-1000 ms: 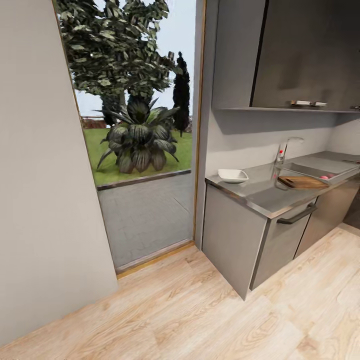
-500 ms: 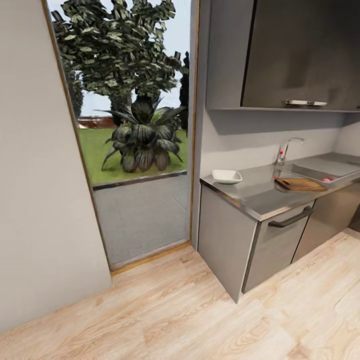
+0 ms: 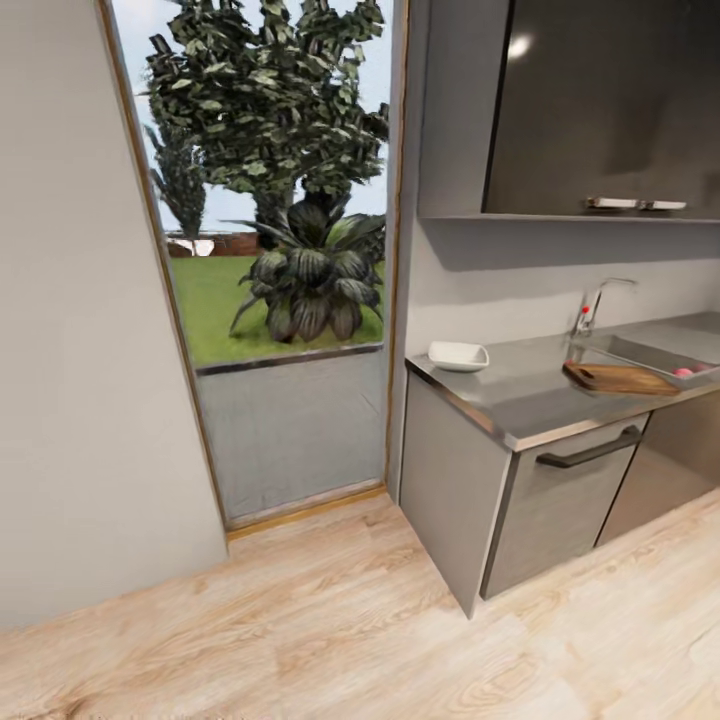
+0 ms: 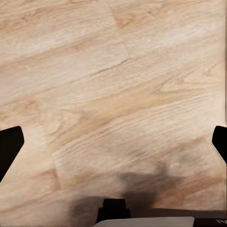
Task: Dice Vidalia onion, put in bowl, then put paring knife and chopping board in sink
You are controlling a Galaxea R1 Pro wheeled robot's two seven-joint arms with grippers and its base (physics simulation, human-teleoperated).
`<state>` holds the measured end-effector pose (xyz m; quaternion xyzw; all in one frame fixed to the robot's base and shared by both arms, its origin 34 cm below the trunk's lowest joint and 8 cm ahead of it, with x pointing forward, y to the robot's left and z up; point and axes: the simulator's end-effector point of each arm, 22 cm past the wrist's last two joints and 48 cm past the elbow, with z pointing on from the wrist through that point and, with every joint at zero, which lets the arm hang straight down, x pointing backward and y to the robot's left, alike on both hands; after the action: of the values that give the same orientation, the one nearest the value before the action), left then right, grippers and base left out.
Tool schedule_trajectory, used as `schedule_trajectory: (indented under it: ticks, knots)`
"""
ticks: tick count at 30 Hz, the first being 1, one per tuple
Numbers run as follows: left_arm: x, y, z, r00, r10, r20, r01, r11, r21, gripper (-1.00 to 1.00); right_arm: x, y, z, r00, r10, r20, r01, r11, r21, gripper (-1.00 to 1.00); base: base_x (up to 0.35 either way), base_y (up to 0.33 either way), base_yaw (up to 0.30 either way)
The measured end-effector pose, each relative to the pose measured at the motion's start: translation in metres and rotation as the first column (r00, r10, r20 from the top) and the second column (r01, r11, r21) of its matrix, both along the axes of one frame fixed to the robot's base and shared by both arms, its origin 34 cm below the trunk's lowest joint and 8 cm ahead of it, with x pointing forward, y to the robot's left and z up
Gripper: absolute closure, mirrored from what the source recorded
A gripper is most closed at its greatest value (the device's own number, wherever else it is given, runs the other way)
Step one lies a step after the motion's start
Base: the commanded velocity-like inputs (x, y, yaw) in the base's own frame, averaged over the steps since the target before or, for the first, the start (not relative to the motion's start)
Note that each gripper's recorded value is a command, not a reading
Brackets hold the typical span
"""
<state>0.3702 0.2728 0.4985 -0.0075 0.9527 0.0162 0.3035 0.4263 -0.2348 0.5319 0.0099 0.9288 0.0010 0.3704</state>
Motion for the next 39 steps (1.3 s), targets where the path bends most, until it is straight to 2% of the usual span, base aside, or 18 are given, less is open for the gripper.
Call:
schedule_trajectory:
  ticks: [19,39]
  knots:
    - [-0.006,-0.011,-0.003,1.000,-0.002,-0.013,0.002,1.000,-0.015,-1.00,0.000,0.000,0.000,1.000,0.001,-0.001,-0.001,1.000,0.000,-1.00,-0.006,-0.323,0.240]
    - [-0.006,-0.012,-0.004,1.000,-0.006,-0.015,0.006,1.000,-0.015,-1.00,0.000,-0.001,0.000,1.000,0.001,0.000,-0.001,1.000,-0.001,-1.00,-0.075,-0.323,0.020]
